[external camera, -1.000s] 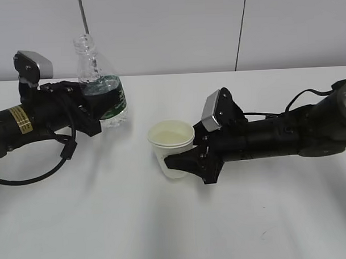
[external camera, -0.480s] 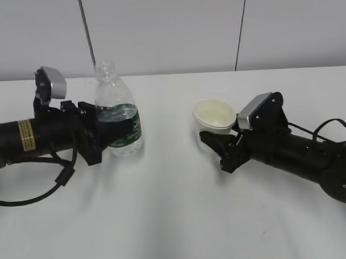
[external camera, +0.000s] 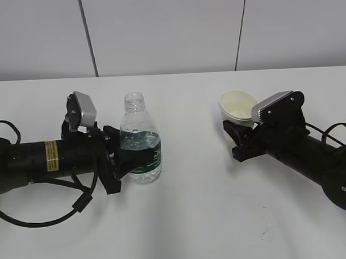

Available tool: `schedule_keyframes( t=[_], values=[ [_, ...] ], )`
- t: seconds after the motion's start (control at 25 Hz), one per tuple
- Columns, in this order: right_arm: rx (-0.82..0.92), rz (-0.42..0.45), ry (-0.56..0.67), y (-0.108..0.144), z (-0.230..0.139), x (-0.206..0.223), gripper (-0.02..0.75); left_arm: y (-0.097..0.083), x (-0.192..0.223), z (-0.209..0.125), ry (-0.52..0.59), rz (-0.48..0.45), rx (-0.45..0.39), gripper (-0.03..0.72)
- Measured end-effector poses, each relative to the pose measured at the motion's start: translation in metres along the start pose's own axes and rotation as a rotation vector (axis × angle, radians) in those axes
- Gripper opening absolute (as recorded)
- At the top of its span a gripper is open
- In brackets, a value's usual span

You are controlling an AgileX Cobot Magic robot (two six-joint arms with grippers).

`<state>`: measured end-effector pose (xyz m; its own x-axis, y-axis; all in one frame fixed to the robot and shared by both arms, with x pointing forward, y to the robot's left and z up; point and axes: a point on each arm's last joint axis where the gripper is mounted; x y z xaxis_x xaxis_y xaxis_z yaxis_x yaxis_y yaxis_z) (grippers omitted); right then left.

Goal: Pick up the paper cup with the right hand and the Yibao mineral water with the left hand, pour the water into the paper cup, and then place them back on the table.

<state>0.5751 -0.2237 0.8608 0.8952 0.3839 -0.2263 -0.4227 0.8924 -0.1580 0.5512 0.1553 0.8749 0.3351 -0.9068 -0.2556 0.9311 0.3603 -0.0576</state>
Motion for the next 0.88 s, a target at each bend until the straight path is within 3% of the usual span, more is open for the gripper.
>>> schedule_keyframes(
  t=[0.32, 0.56, 0.8, 0.88],
  values=[
    [0.002, -0.005, 0.002, 0.000, -0.001, 0.000, 0.496, 0.000, 0.014, -0.006, -0.032, 0.081, 0.005, 0.331],
    [0.002, -0.008, 0.000, -0.001, 0.000, 0.000, 0.496, 0.000, 0.019, -0.012, -0.055, 0.090, 0.024, 0.361],
    [0.017, -0.038, 0.003, -0.003, -0.001, 0.000, 0.496, 0.001, 0.019, -0.013, -0.042, 0.104, 0.021, 0.533],
    [0.020, -0.044, 0.004, -0.004, -0.001, 0.000, 0.496, 0.001, 0.019, -0.014, -0.041, 0.103, 0.020, 0.559]
  ],
)
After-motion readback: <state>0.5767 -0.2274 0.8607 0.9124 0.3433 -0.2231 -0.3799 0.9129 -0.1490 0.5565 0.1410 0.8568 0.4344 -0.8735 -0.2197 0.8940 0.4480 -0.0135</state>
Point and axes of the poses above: a point on each arm's last joint axis where the gripper is mounted, x pointing out along that axis toward the gripper, y along the wrist's bending axis when the last joint is at zero, z = x × y
